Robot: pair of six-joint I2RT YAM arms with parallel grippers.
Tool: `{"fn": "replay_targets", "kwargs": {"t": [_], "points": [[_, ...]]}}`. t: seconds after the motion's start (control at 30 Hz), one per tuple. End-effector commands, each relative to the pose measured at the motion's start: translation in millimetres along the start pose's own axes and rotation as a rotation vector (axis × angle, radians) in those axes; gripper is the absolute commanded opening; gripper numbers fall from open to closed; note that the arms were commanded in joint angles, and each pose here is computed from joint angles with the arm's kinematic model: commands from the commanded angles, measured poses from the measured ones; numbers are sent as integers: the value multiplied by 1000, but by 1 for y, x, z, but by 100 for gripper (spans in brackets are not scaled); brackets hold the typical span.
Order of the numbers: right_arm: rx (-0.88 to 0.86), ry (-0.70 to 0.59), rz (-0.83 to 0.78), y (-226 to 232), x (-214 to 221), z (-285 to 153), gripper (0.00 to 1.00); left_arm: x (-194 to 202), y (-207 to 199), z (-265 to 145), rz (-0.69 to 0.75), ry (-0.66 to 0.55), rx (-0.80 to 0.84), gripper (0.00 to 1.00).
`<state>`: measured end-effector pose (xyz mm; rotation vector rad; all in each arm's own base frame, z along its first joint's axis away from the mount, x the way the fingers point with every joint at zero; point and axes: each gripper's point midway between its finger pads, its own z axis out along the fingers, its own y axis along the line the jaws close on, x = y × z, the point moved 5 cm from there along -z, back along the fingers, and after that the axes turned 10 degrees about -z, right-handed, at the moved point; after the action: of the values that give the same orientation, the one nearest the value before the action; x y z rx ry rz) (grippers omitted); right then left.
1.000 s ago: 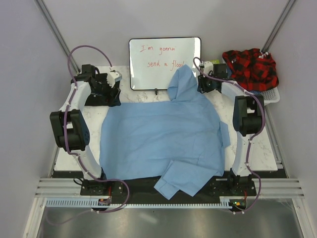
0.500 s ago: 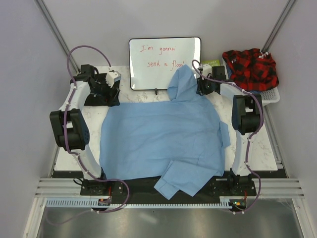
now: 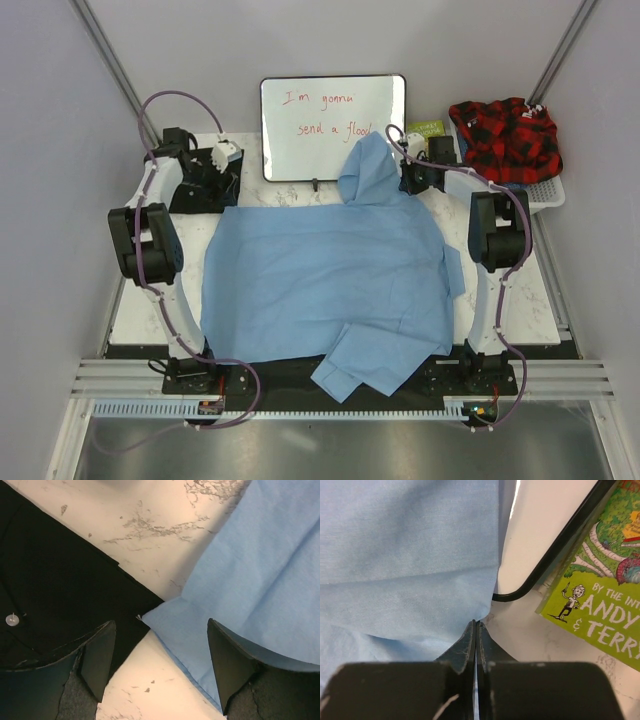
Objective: Fold and stack the long sleeve shirts
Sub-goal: Fold the shirt
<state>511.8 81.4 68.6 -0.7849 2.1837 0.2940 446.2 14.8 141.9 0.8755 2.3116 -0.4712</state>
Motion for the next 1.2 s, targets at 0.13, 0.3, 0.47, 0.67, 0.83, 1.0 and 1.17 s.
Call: {"fn": "replay_targets", "kwargs": {"t": [0.13, 0.3, 0.47, 0.67, 0.83, 1.0, 1.17], "points": [[-7, -127, -66, 1, -45, -30, 0, -8, 25, 24, 233, -11, 14, 77], [-8, -141, -65, 0, -50, -32, 0, 0, 20, 43, 283, 28, 48, 70], [-1, -139, -77, -2, -54, -35, 0, 4, 21, 56, 290, 47, 62, 61], [11, -135, -80, -6, -54, -38, 0, 8, 21, 66, 308, 71, 70, 51], [18, -135, -80, -7, -56, -38, 0, 7, 19, 63, 321, 75, 72, 40], [36, -145, -81, -13, -62, -37, 0, 5, 11, 56, 335, 72, 102, 23], [48, -157, -80, -18, -66, -42, 0, 3, 11, 52, 332, 83, 101, 8]]}}
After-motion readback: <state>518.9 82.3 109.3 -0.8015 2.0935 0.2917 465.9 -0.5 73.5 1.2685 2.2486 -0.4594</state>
